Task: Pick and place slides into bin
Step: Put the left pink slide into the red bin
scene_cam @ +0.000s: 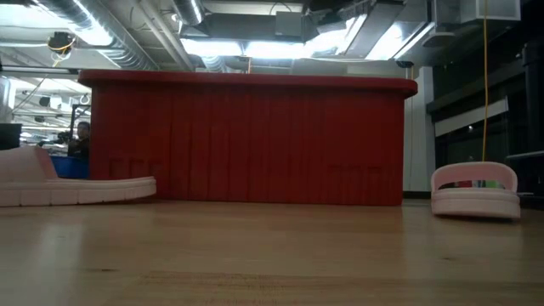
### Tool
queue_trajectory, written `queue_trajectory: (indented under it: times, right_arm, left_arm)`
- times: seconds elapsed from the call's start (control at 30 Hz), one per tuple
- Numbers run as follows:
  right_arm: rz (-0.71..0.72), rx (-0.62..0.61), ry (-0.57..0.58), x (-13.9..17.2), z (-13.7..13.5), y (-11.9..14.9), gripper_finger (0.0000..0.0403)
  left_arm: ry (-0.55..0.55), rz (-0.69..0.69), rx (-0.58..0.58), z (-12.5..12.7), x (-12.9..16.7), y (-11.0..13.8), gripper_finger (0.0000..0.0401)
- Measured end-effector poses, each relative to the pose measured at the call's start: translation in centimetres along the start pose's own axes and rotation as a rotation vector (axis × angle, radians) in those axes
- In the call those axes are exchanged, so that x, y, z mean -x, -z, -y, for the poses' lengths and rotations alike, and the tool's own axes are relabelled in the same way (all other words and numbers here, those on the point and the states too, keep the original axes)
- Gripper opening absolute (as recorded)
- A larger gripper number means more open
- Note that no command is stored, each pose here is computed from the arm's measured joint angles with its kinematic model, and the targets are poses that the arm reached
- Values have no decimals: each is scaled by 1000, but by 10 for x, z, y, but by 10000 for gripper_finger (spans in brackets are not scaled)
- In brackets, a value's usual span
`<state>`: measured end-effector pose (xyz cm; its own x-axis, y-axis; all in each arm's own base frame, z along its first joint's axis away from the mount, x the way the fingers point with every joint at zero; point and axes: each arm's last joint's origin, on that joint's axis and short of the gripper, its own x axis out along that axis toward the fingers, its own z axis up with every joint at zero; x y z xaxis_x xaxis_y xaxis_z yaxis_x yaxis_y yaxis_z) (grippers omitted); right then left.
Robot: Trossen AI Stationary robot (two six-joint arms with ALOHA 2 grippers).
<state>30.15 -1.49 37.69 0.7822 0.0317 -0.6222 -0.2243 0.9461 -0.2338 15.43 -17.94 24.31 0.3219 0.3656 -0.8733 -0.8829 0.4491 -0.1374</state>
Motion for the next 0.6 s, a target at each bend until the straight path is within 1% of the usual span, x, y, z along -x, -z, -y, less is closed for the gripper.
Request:
queue_trajectory:
  times: [0.13,0.2,0.37,0.47,0.53,0.6]
  right_arm:
    - [1,33,1,0,0,0,6]
    - [0,34,1,0,0,0,6]
    - [0,33,1,0,0,0,6]
    - [1,32,1,0,0,0,6]
    - [2,32,2,0,0,0,6]
    - [6,29,4,0,0,-1,6]
  left_arm:
    - [-84,44,-43,-5,-3,-10,2]
    - [-111,51,-97,-6,-4,-15,2]
    - [-148,27,-353,0,-13,-32,2]
    - [-157,-38,-522,8,-23,-45,3]
    - [-132,-122,-636,14,-31,-56,3]
    - [-67,-203,-741,22,-40,-68,3]
